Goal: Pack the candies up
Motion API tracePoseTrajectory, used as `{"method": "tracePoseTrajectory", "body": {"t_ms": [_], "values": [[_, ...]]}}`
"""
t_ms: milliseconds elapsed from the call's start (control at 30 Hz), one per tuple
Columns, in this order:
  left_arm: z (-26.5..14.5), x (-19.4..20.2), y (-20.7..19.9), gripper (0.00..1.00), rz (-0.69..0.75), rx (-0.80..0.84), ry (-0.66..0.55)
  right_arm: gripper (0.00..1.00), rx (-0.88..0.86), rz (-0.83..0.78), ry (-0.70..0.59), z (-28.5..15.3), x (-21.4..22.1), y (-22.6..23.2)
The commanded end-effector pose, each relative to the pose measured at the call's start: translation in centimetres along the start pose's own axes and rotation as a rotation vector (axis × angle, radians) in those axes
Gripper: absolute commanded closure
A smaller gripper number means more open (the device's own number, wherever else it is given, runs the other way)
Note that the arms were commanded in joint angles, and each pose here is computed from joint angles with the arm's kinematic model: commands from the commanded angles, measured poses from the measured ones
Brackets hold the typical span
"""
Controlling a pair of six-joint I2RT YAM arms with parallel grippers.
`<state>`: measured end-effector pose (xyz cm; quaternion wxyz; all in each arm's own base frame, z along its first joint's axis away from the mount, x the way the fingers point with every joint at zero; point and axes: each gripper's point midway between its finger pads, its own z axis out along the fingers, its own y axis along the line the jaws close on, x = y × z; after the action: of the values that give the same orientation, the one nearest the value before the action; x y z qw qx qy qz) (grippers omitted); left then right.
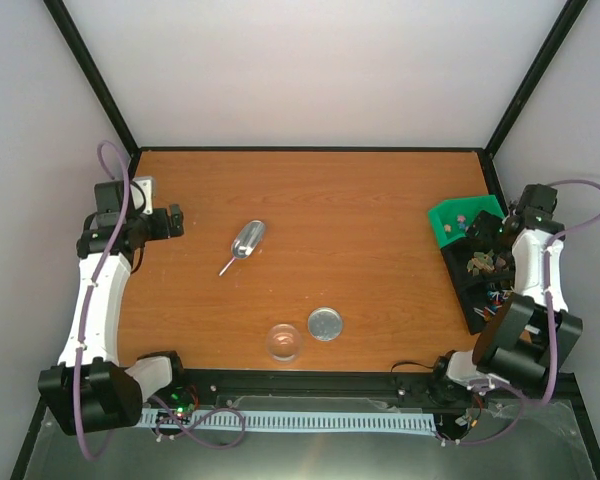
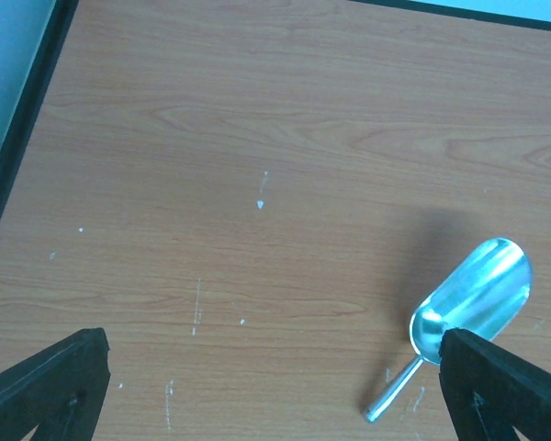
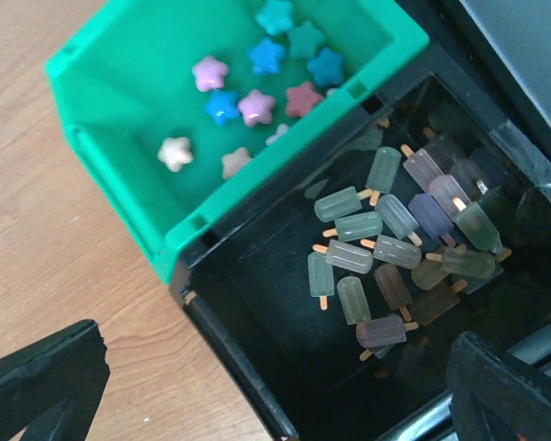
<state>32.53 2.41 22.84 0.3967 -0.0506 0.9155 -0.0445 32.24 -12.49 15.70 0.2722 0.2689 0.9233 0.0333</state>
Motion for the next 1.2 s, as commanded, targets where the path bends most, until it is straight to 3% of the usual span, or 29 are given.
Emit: {"method": "tracePoseTrajectory", "body": {"t_ms": [0, 600, 1000, 1167], "values": [[-0.2, -1.7, 0.8, 0.00, -0.049, -0.058, -0.026, 0.00, 0.054, 0.117, 0.015, 1.2, -0.5, -1.5], [1.1, -1.2, 2.1, 0.00, -0.118, -0.120, -0.011, 0.02, 0.110, 0.266, 0.028, 8.2, -5.1, -2.0], [1.8, -0.9, 2.6, 0.00, -0.124, -0.146, 0.026, 0.29, 0.124, 0.200, 0.074, 11.6, -4.1, 0.7], [1.6, -1.0, 2.9, 0.00, -0.125, -0.162, 0.019, 0.34, 0.141, 0.149, 0.072, 12.1, -3.9, 1.9]]}}
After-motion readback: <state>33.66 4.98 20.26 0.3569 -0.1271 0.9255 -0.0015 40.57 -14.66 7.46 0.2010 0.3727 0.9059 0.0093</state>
